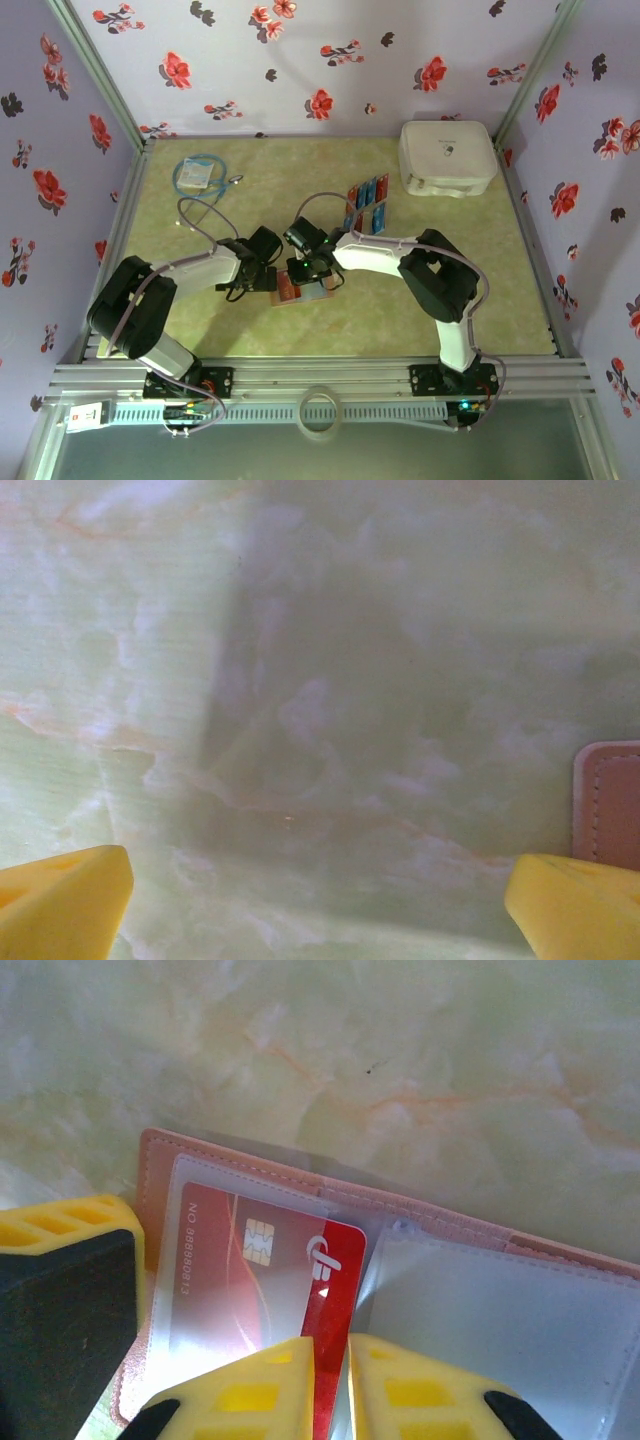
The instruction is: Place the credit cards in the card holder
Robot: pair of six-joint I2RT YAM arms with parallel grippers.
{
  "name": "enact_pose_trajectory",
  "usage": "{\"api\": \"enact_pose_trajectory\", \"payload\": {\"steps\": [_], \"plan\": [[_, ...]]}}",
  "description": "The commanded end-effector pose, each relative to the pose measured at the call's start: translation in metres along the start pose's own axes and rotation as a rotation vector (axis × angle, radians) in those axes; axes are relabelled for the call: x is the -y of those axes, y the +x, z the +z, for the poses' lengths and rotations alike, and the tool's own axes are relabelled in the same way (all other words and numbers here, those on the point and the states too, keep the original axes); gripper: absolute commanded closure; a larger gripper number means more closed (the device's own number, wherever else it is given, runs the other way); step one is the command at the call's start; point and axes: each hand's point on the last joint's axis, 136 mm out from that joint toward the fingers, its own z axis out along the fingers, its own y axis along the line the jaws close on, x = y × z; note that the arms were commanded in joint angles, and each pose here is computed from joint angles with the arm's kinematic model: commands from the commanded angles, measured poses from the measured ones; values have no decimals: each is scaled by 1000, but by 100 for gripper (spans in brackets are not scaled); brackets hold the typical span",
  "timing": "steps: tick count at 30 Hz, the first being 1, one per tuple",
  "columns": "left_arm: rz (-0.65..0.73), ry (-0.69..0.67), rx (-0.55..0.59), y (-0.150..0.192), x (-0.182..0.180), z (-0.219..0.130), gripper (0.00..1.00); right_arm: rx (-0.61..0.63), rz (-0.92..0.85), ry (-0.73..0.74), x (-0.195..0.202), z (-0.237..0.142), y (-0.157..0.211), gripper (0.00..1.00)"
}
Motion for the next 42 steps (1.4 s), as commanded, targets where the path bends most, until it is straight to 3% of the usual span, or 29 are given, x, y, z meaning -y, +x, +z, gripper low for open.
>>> {"api": "enact_pose_trajectory", "payload": {"steps": [1, 9, 20, 42], "plan": [[4, 40, 19, -4, 15, 12, 0, 34, 8, -28, -7, -13, -8, 82], [-19, 53, 51, -16, 4, -9, 0, 75, 53, -13, 19, -31, 1, 77], [-33, 38, 9, 8, -8, -9, 0, 76, 80, -68, 14, -25, 6, 97], [-22, 27, -16, 21, -6, 8, 0, 27, 60, -99, -9, 2, 10, 100]]}}
